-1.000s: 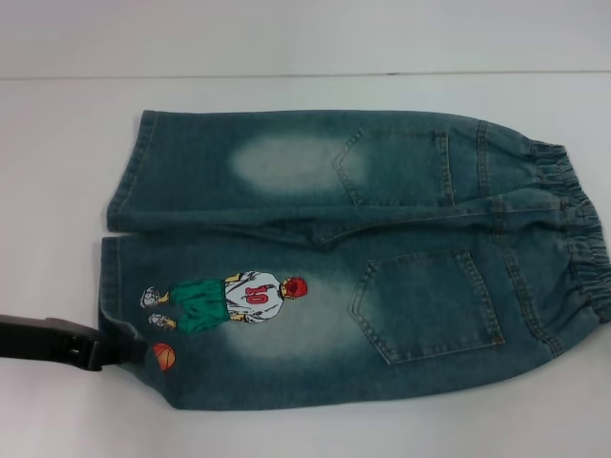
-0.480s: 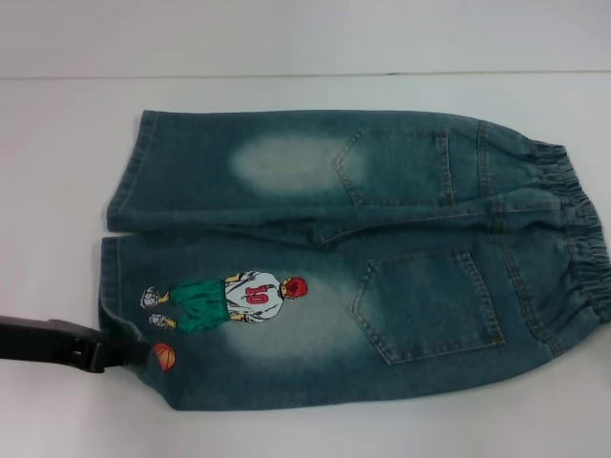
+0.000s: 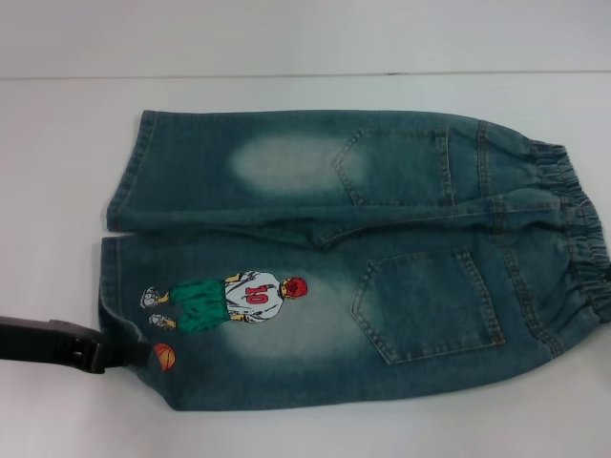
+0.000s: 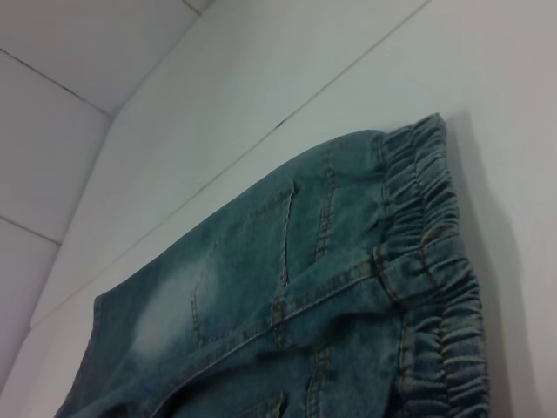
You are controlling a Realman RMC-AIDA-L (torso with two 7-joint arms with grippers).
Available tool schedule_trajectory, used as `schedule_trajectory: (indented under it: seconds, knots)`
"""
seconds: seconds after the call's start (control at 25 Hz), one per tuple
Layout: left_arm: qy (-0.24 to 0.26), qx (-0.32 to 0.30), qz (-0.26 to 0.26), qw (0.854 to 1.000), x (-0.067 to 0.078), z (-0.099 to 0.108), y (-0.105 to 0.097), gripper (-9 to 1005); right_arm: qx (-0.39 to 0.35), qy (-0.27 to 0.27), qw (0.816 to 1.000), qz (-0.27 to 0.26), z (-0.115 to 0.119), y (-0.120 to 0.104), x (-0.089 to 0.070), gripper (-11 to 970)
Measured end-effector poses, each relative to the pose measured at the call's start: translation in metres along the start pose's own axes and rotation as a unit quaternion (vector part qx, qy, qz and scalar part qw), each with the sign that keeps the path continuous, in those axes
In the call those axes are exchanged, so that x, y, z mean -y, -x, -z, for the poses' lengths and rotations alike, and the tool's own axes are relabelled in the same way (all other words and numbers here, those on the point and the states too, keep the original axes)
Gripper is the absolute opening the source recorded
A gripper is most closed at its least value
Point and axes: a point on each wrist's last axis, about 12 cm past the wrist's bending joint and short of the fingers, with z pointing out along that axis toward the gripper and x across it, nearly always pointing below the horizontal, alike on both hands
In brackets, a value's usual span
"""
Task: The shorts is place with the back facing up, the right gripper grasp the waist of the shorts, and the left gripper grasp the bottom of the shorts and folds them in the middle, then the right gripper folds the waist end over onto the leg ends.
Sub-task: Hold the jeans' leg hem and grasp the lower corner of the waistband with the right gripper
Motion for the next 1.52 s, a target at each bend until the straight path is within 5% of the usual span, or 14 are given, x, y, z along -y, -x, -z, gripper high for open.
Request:
schedule_trajectory:
  seconds: [1.52]
  knots:
    - [-0.014,0.005,0.0,1.0,0.002,-0.001,0.001,6,-0.051,0.018,0.998,0.026,-0.022,0.008,-0.014,906]
